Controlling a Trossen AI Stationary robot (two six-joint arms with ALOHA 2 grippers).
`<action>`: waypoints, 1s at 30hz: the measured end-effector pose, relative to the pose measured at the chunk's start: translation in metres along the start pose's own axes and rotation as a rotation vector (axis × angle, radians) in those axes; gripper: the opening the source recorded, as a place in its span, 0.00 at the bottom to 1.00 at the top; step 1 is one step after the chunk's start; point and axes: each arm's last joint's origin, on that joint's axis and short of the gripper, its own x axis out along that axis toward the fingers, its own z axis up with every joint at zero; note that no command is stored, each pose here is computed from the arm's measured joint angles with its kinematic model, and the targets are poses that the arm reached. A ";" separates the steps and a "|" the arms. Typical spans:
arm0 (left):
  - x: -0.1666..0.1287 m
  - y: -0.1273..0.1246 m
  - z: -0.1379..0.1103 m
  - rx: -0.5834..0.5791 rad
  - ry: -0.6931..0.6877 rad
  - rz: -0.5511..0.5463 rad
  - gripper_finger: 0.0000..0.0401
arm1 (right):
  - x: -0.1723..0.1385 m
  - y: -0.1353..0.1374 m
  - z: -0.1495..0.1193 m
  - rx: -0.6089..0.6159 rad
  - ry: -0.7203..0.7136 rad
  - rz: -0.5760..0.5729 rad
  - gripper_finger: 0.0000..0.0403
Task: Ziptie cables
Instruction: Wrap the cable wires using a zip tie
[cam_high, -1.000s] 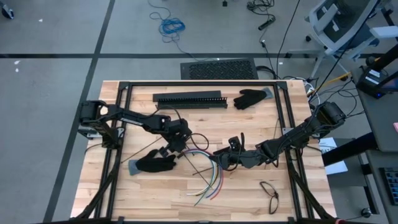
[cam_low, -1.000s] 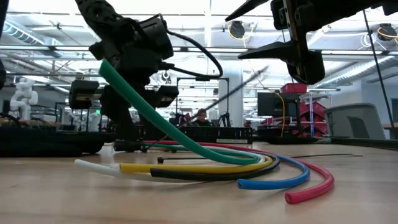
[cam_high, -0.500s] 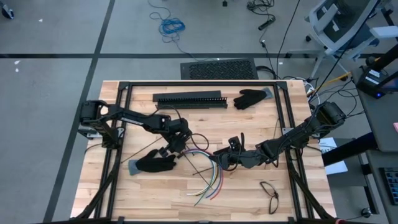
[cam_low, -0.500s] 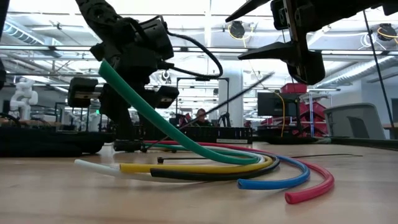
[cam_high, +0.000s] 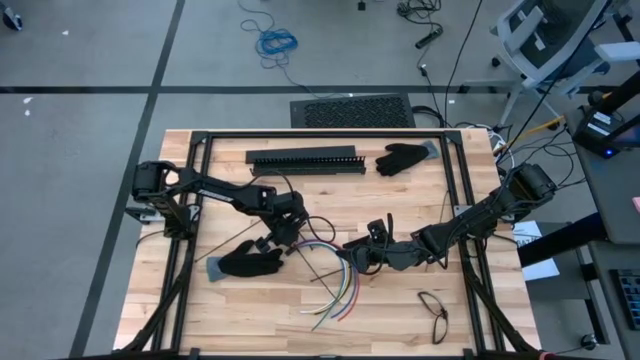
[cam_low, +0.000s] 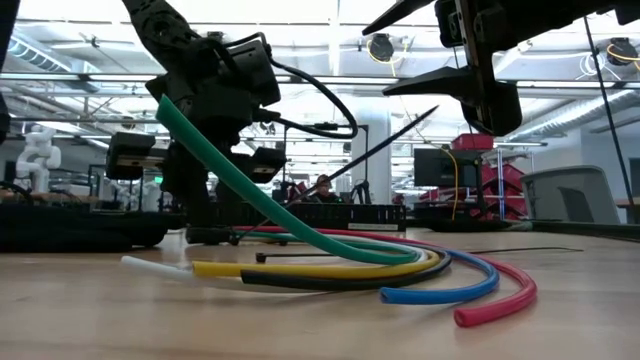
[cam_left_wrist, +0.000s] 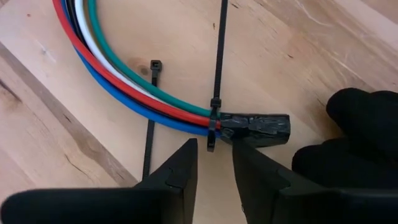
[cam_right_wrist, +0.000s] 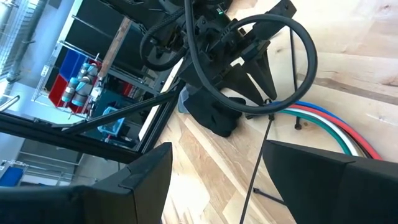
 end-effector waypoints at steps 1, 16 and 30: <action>0.000 0.000 0.000 0.000 0.000 0.000 0.22 | 0.000 0.000 0.000 0.000 0.000 0.000 0.62; 0.000 0.003 0.003 0.019 -0.020 0.037 0.12 | 0.000 0.000 0.000 -0.008 -0.004 -0.001 0.62; 0.010 0.004 -0.002 0.027 -0.005 0.014 0.12 | 0.000 0.000 0.000 -0.008 -0.003 0.000 0.62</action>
